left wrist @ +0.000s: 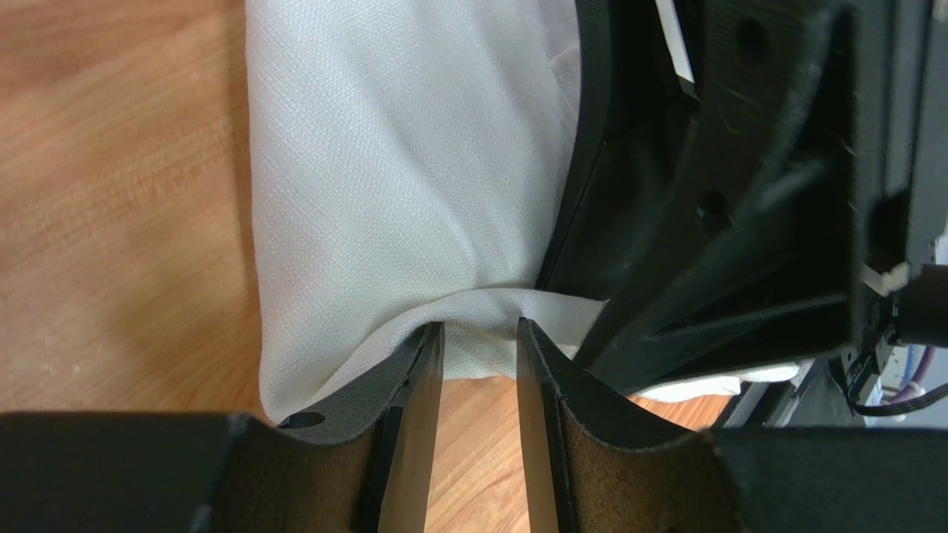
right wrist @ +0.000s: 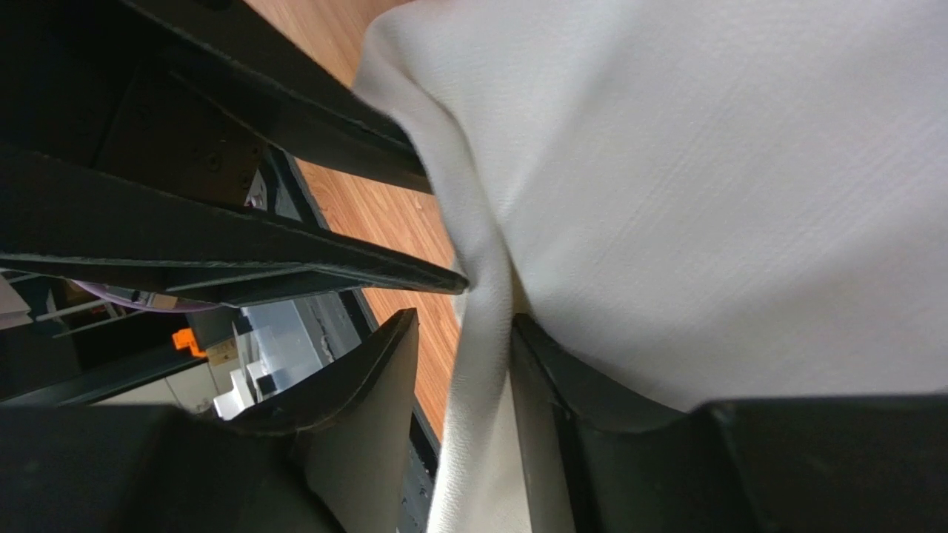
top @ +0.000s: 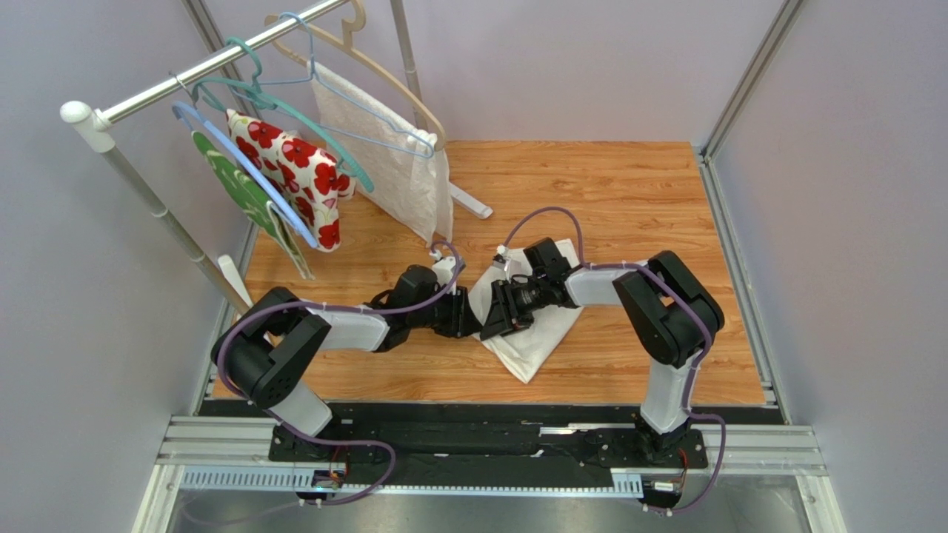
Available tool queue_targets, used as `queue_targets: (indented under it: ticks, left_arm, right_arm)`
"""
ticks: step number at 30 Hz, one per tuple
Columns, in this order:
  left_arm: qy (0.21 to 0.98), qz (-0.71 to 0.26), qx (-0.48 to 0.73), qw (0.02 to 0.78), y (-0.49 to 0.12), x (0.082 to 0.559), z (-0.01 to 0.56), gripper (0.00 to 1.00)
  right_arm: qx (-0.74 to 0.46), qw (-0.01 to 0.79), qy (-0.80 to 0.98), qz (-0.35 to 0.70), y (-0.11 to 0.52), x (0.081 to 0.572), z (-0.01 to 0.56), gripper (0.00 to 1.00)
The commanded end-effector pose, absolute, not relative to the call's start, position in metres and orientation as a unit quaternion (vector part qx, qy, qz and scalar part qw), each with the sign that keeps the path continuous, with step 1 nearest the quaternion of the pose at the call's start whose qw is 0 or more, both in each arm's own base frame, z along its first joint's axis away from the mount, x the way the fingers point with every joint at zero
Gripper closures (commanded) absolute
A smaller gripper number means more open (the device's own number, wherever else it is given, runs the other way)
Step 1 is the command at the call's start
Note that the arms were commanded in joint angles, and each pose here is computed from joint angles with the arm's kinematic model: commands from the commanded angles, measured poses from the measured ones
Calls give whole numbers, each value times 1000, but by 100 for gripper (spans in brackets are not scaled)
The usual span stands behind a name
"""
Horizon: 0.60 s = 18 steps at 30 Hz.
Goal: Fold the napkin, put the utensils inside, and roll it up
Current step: Roll the napkin with the utensil
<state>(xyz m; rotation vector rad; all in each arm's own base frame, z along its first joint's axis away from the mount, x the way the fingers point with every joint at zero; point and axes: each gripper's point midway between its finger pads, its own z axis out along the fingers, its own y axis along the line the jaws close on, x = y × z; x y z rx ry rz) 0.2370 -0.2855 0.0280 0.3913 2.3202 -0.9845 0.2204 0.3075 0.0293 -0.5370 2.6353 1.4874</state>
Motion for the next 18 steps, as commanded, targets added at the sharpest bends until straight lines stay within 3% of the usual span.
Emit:
queue_targets:
  ticks: [1, 10, 18]
  left_arm:
    - [895, -328, 143, 265, -278, 241, 10, 60]
    - [905, -318, 146, 243, -281, 243, 9, 61]
    - [907, -319, 145, 234, -284, 243, 10, 62]
  right_arm:
    - [-186, 73, 879, 432, 293, 227, 31, 56]
    - [-231, 164, 899, 334, 265, 228, 61, 50]
    - [-311, 260, 897, 180, 270, 217, 70, 48]
